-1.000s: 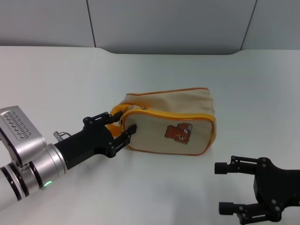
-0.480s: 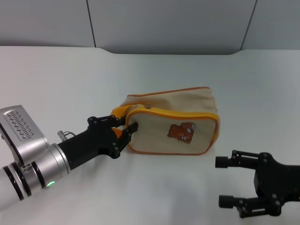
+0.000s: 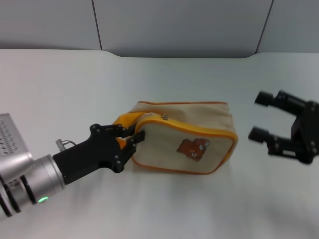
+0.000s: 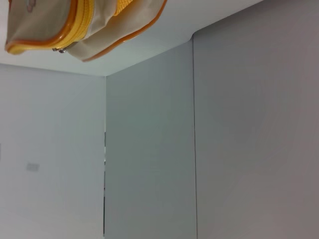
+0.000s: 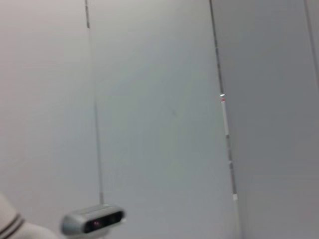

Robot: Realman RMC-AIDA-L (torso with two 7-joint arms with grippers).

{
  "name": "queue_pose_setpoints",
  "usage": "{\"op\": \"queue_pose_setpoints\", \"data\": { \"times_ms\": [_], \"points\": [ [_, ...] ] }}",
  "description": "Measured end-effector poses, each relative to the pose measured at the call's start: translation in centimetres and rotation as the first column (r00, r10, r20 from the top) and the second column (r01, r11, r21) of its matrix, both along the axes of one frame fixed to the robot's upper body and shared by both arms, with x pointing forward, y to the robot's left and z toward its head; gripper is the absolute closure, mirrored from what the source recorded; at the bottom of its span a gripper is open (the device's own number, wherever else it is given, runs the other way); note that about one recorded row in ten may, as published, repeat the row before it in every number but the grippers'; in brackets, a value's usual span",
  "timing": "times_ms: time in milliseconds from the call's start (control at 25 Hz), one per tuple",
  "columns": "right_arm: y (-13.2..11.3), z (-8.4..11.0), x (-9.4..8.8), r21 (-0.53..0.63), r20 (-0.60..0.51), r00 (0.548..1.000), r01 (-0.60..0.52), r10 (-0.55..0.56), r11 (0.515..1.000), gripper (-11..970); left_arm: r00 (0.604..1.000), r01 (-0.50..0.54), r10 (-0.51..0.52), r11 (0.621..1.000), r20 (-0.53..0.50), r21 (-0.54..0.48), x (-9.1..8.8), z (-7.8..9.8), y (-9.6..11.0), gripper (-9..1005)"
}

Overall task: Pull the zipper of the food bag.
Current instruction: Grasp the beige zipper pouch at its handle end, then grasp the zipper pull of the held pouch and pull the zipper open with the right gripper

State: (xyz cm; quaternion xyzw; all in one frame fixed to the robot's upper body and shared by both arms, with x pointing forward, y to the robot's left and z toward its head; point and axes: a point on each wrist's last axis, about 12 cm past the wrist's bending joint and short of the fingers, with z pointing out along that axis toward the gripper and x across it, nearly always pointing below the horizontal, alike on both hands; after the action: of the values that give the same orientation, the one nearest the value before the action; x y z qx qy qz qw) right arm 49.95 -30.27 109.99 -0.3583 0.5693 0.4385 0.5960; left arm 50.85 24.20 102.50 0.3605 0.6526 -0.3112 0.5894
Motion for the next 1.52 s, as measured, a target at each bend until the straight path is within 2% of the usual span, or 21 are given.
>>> {"op": "queue_pose_setpoints", "data": {
  "times_ms": [120,240,360,400,560,600,680,880,1240,1520],
  "points": [
    [0.1,0.3,0.7,-0.031,0.026,0.999,0.023,-0.022,0.999,119,1.0,0.019,-0.019,1.0,-0.006,-0.005,0.0,0.3,0.4,832],
    [0.9,0.6,2.2,-0.114,0.11,0.992,0.068,-0.055,0.991,119,0.998,0.053,-0.053,0.999,-0.018,-0.007,0.0,0.7,0.8,848],
    [1.4,0.6,2.8,-0.147,0.163,0.985,0.085,-0.061,0.986,133,0.996,0.087,-0.087,0.996,-0.025,-0.001,0.2,1.1,1.0,858],
    [1.9,0.5,3.3,-0.18,0.214,0.976,0.091,-0.052,0.979,138,0.994,0.102,-0.102,0.995,-0.028,0.001,0.3,1.3,1.0,858],
    [2.9,0.4,3.9,-0.227,0.247,0.969,0.072,-0.014,0.971,157,0.991,0.129,-0.129,0.992,-0.037,0.001,0.5,1.6,0.9,857],
    [3.5,0.2,4.3,-0.269,0.271,0.962,0.06,0.016,0.961,162,0.99,0.134,-0.134,0.991,-0.039,-0.002,0.6,1.7,0.8,858],
    [3.8,0.1,4.4,-0.29,0.288,0.957,0.06,0.027,0.955,171,0.99,0.139,-0.139,0.99,-0.037,-0.003,0.7,1.8,0.7,860],
    [5.0,-0.3,5.1,-0.339,0.386,0.92,0.079,0.063,0.938,391,0.987,0.157,-0.157,0.988,-0.038,-0.009,1.1,2.3,0.5,864],
    [6.6,-1.0,5.1,-0.403,0.465,0.873,0.058,0.15,0.913,446,0.983,0.181,-0.182,0.983,-0.025,-0.023,1.3,2.7,0.2,869],
    [7.3,-1.5,4.9,-0.423,0.486,0.853,0.04,0.19,0.905,450,0.981,0.191,-0.192,0.981,-0.027,-0.037,1.2,2.9,0.1,868]
  ]
}}
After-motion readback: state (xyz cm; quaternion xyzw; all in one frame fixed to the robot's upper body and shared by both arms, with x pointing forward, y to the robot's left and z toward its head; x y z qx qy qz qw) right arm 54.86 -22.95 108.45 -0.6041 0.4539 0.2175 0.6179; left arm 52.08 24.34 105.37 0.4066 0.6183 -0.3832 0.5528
